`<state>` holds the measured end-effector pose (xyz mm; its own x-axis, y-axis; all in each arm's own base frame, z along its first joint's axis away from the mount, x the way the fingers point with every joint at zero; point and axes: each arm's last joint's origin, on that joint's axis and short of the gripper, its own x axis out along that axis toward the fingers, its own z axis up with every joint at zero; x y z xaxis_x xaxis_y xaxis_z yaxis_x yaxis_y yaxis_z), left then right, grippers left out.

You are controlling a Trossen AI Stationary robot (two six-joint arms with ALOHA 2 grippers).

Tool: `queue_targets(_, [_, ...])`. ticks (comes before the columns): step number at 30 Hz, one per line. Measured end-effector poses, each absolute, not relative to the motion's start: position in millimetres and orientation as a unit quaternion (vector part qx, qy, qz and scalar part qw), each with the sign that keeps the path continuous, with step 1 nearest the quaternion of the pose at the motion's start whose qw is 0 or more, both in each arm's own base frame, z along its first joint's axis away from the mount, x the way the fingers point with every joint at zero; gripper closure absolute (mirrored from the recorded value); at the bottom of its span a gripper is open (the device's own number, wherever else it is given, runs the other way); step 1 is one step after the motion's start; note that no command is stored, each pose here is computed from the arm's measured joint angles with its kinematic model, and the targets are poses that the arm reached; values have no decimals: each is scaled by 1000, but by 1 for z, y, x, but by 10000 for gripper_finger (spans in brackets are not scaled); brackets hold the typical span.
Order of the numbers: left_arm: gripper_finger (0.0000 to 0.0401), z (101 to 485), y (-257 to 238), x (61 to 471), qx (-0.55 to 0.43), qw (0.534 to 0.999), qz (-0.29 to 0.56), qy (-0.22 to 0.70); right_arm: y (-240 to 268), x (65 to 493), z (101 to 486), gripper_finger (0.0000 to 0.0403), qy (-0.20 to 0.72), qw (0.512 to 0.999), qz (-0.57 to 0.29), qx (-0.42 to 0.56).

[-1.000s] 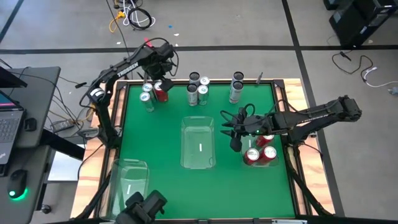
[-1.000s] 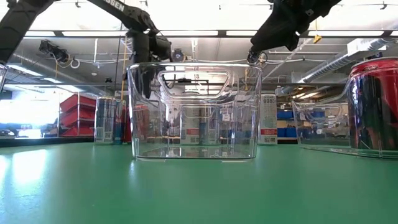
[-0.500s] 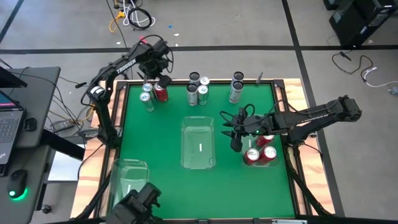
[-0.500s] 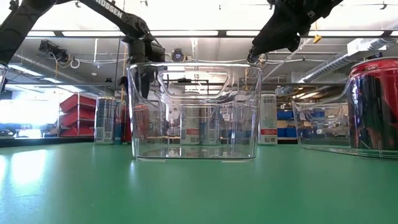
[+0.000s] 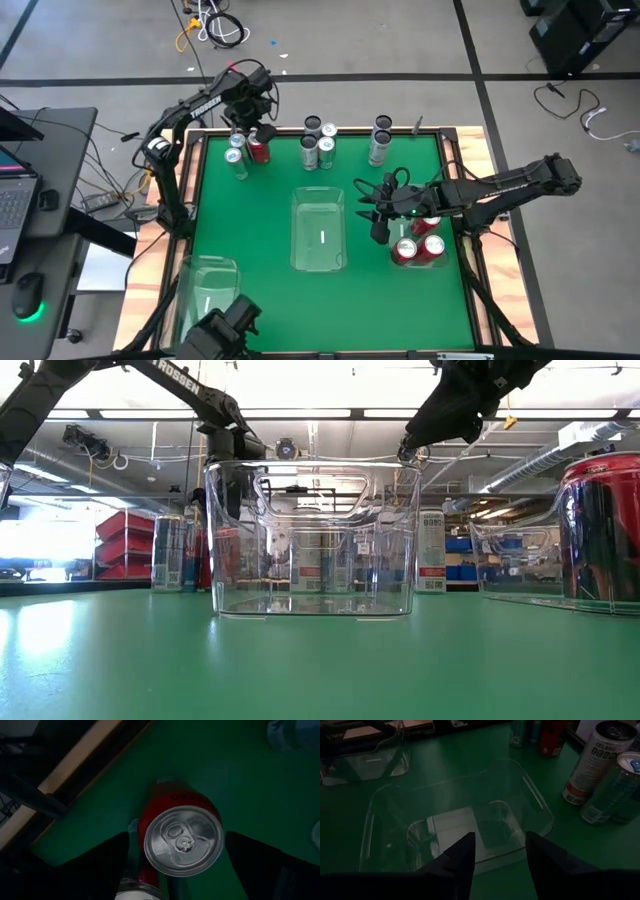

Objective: Sort soda cans
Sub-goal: Put the red-black soda can into the top right transparent bin

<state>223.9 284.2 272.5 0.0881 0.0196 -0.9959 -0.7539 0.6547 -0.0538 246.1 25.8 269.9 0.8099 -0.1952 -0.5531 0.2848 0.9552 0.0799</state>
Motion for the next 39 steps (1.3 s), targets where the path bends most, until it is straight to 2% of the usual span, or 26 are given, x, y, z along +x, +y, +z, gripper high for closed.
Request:
queue_targets(10, [66, 256, 279, 226, -290, 662, 287, 628, 26, 246, 270, 236, 281, 948, -126, 80])
queue_targets(22, [68, 254, 278, 239, -237, 692, 284, 620, 26, 246, 270, 233, 281, 948, -126, 80])
queue_targets(25, [81, 254, 276, 242, -227, 694, 287, 620, 26, 246, 270, 233, 281, 948, -126, 80])
queue_targets(31, [136, 255, 275, 243, -218, 696, 278, 625, 26, 246, 270, 232, 281, 948, -126, 80])
queue_targets(39, [140, 264, 272, 242, -215, 699, 278, 623, 26, 246, 270, 229, 281, 948, -126, 80])
